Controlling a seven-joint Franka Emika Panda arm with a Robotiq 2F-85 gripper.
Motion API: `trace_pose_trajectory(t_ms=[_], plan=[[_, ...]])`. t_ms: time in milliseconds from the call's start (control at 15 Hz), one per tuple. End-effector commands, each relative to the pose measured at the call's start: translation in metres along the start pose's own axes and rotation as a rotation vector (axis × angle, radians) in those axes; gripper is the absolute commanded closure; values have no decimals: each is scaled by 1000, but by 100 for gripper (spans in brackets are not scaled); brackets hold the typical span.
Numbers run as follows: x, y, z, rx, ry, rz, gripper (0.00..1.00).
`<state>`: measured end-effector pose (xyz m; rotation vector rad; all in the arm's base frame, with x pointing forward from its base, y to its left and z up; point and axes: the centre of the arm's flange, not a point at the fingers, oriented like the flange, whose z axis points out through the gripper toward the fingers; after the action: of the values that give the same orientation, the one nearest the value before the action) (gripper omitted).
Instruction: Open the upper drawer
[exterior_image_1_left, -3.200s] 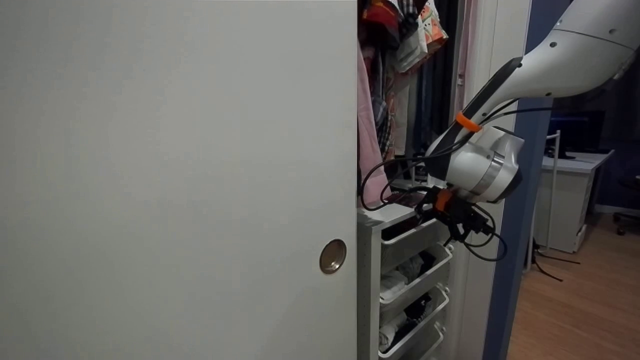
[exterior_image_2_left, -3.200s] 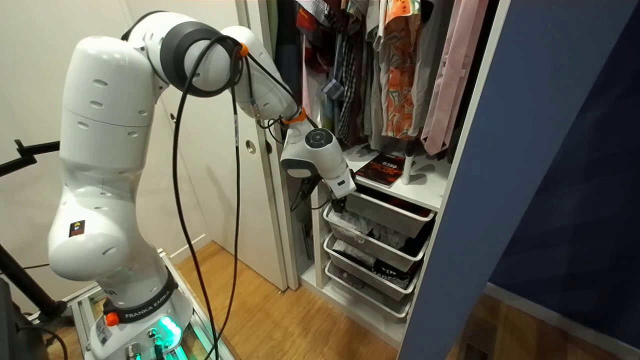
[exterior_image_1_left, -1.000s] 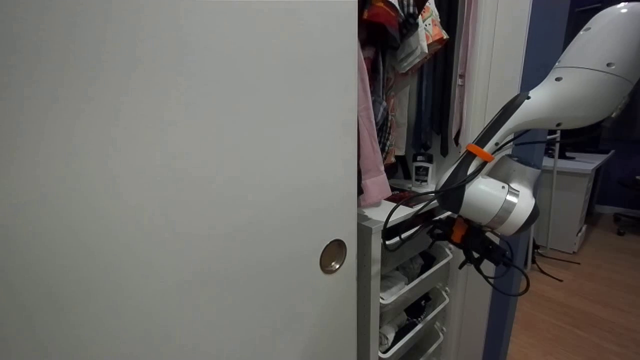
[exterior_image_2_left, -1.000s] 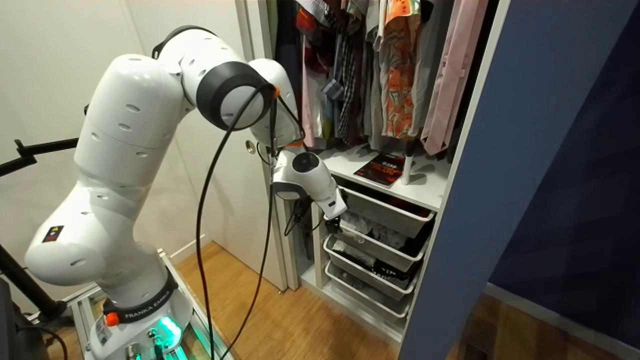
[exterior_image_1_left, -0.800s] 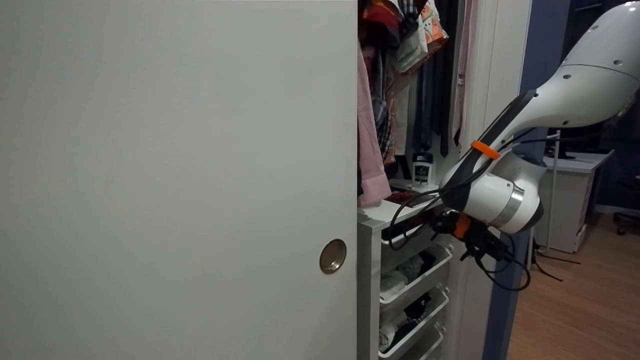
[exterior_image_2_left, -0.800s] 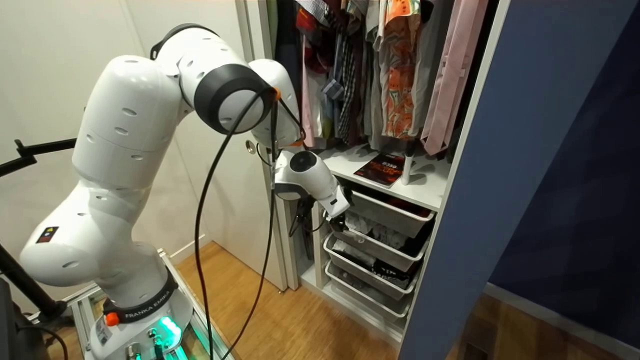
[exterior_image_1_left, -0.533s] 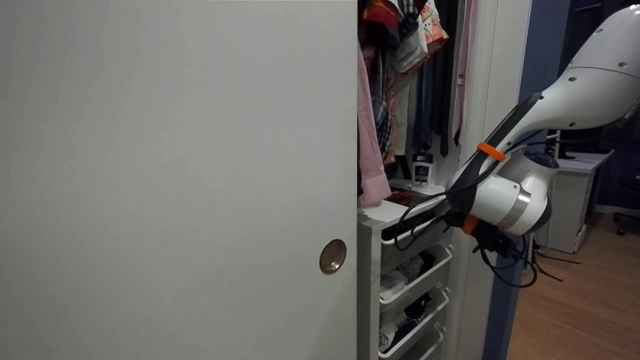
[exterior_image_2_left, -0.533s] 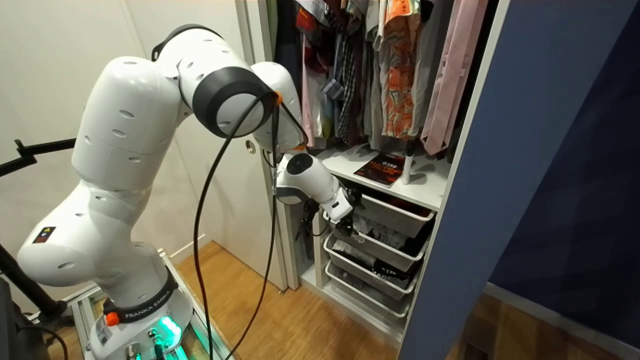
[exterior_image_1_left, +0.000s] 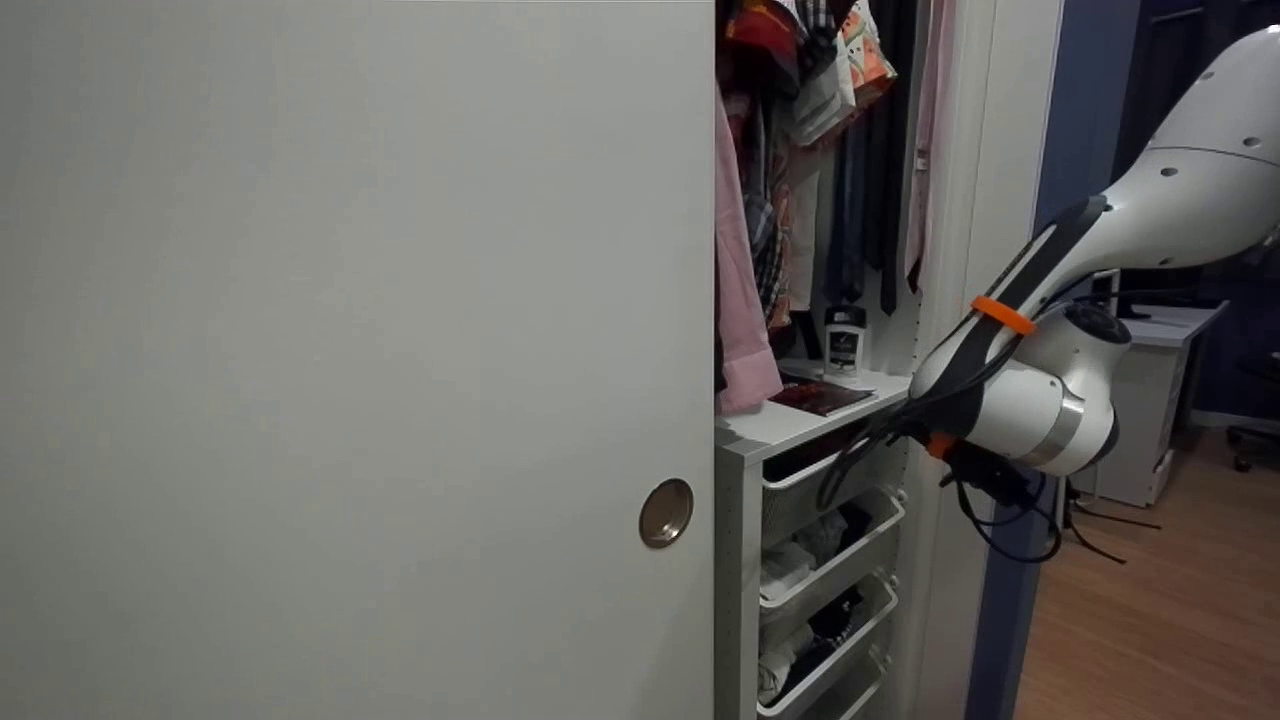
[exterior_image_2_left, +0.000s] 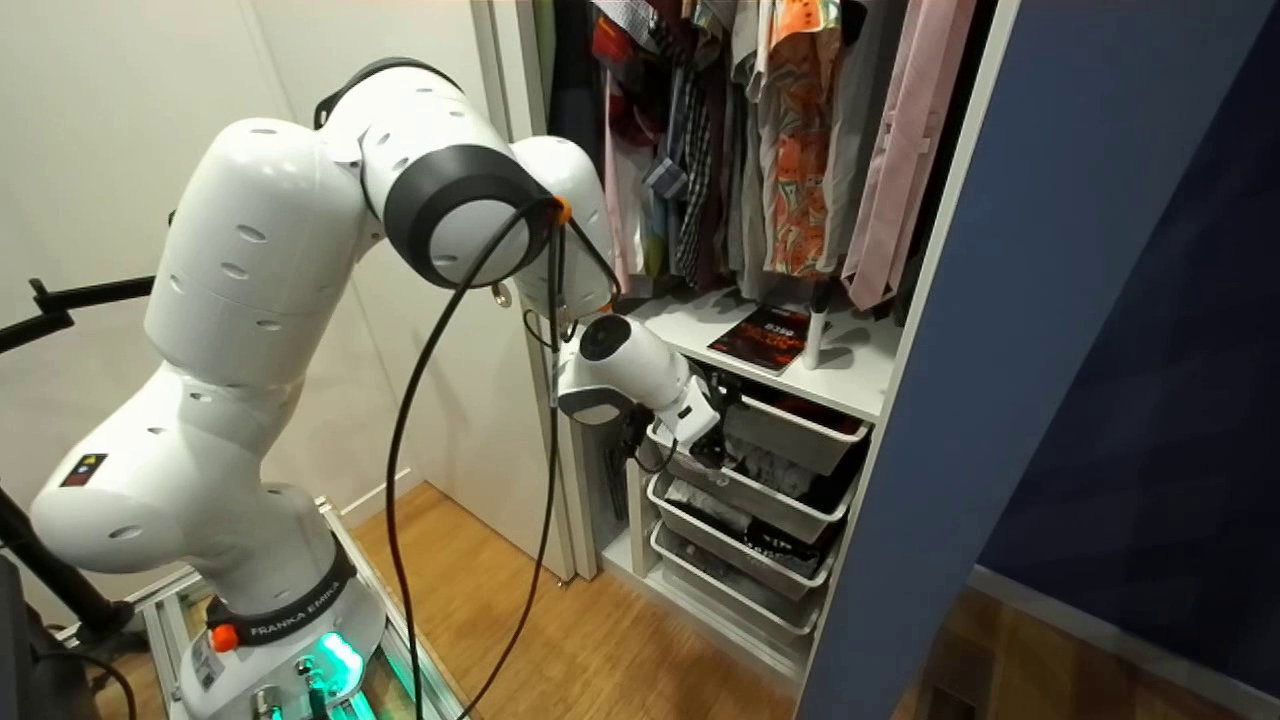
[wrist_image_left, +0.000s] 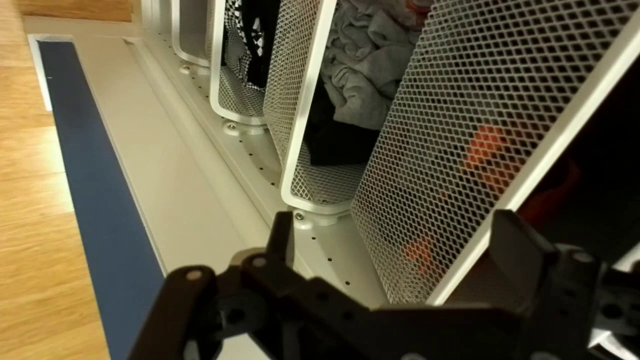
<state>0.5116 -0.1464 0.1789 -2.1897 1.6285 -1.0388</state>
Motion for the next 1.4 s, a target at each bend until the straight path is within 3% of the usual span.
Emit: trace_pose_trajectory(t_ms=[0, 467, 933, 1333], plan=[[4, 0, 22, 96, -44, -3, 0], [0, 0, 45, 192, -78, -40, 0], [-7, -11, 45, 276, -76, -32, 0], [-13, -20, 63, 217, -102, -1, 0]])
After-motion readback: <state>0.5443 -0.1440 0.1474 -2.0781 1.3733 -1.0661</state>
